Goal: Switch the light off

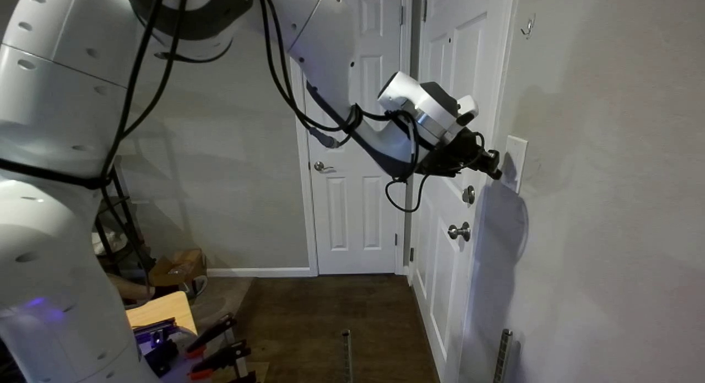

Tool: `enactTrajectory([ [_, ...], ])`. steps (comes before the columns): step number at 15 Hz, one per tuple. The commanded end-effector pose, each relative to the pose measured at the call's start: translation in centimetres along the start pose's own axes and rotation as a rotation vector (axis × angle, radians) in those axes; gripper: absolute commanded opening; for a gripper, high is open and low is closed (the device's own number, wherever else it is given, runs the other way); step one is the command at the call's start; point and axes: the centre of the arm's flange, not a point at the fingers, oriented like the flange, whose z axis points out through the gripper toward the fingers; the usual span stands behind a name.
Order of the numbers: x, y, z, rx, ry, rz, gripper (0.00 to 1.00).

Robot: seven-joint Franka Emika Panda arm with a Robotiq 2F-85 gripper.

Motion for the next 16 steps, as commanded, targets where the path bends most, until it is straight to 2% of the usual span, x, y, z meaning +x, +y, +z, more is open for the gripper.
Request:
enactTrajectory([
  [1,0.8,0.0,0.3,-0.027,0.022,0.03,0.04],
  [7,1.8,0.7,1.7,-0.084,0.0,0.039,0.04],
  [16,1.1,1.1,2.9,-0.084,-0.051,0.094,0.04],
])
